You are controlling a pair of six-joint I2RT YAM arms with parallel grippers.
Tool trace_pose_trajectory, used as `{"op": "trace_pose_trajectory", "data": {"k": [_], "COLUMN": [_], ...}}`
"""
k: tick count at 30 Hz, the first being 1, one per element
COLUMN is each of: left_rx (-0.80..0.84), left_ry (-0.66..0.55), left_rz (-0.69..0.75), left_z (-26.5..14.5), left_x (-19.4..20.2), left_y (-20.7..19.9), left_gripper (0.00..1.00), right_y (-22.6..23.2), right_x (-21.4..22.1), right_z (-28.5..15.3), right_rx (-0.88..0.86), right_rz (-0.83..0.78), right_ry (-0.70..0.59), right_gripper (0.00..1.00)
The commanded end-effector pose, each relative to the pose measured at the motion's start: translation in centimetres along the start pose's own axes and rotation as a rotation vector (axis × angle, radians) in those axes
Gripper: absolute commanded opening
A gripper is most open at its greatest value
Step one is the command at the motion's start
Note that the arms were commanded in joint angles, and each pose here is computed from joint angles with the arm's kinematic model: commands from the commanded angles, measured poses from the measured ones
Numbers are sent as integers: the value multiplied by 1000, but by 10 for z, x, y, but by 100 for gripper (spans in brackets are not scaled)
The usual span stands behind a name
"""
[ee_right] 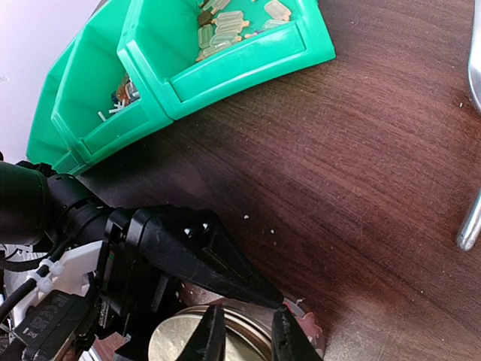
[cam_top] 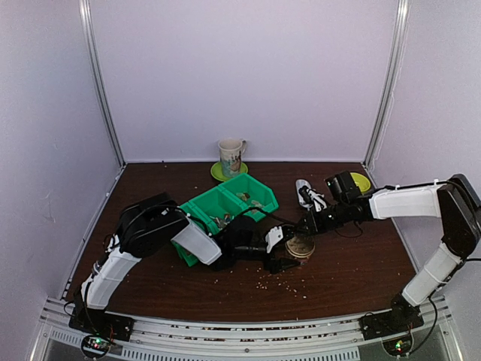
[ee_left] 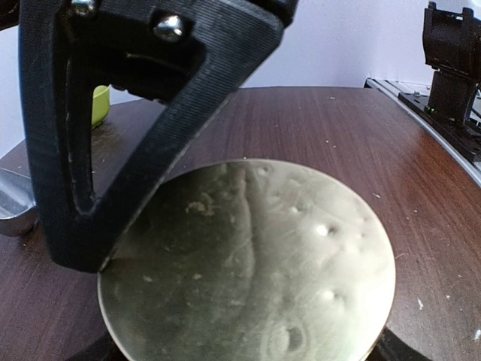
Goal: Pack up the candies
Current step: Screw the box lid onto the packing box.
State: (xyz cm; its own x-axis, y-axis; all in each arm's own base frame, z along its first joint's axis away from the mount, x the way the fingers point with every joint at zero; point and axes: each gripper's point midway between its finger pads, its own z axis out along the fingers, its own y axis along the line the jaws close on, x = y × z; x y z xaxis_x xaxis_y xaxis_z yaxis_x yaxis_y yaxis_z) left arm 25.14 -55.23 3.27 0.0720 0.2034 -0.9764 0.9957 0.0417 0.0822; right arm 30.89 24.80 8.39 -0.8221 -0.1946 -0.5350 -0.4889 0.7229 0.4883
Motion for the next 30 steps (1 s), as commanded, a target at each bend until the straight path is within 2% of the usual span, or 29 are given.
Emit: {"op": "trace_pose_trajectory", "data": {"k": [1, 8, 19, 30], "left_rx": [-12, -24, -41, -111], "left_ry": [152, 153, 151, 147], "left_rz": [-56, -67, -78, -90], "left_z": [-5, -7, -8, -16], "left_x": [60, 61, 61, 59], "left_y": [-2, 2, 7, 22], "left_gripper": [80, 80, 77, 74], "right_y": [7, 3, 6, 7], "right_x": [12, 40, 73, 91], "right_z": [-4, -11, -28, -43], "right_rx": [-38, -32, -36, 10], "right_rz": [10, 45, 68, 52], "right_ry": [17, 39, 56, 85], "right_gripper": [20, 15, 13, 17]}}
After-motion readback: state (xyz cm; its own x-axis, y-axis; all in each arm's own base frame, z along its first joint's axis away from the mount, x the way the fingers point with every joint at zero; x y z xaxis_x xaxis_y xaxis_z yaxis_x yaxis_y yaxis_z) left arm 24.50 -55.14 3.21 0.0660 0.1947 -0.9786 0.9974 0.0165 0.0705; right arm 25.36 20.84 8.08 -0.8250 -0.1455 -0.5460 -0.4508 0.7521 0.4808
